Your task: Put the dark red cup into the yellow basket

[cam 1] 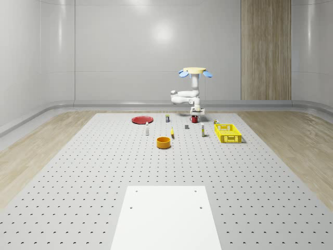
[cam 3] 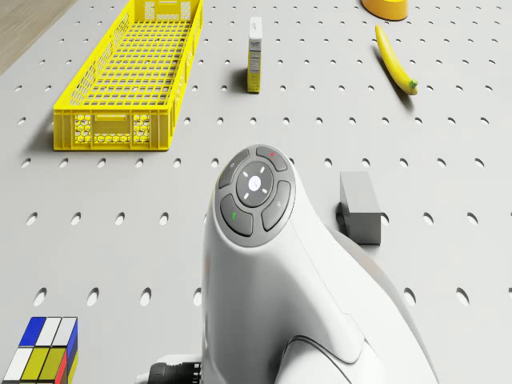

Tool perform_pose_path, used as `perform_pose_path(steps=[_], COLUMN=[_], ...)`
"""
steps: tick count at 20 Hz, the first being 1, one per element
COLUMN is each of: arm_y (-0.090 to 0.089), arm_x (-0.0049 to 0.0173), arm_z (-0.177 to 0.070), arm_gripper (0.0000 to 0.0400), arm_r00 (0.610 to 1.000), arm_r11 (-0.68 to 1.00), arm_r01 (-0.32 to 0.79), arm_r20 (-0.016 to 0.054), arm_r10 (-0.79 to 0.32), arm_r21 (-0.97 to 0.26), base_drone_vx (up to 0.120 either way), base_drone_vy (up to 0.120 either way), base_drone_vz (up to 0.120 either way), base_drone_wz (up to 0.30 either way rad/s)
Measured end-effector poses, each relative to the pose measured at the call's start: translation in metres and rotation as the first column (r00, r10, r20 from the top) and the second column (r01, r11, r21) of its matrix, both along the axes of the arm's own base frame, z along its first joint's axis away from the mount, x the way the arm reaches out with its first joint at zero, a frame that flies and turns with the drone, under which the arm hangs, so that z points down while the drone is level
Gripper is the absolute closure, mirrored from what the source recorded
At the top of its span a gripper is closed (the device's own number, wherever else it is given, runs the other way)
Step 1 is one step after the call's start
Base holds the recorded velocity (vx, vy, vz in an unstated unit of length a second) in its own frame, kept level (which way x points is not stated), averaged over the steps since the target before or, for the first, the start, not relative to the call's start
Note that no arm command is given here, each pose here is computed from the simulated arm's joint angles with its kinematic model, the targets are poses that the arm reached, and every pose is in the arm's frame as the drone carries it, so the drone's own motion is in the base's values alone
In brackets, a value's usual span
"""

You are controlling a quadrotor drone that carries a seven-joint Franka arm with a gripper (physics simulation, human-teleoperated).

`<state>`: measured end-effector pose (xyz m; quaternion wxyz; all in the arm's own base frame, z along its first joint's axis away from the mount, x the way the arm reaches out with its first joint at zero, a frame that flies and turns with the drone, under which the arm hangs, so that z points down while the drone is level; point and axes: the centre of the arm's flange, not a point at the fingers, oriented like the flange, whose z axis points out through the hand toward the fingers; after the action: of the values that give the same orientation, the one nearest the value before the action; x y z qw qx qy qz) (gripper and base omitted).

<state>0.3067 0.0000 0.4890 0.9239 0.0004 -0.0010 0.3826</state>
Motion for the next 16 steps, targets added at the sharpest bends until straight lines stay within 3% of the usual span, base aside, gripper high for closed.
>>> perform_pose_path(steps=[2, 16], arm_y=[0.000, 0.000], arm_x=[0.0000, 0.0000], arm_z=[-0.006, -0.020], arm_gripper=[0.0299, 0.0300], arm_r00=[1.000, 1.000], arm_r11=[1.000, 1.000], arm_r01=[0.000, 0.000], arm_r20=[0.0000, -0.0001], arm_r10=[0.000, 0.000], arm_r21=[0.000, 0.000], base_drone_vx=[0.020, 0.120], base_drone_vy=[0.020, 0.120], base_drone_vz=[0.120, 0.120], base_drone_wz=[0.000, 0.000])
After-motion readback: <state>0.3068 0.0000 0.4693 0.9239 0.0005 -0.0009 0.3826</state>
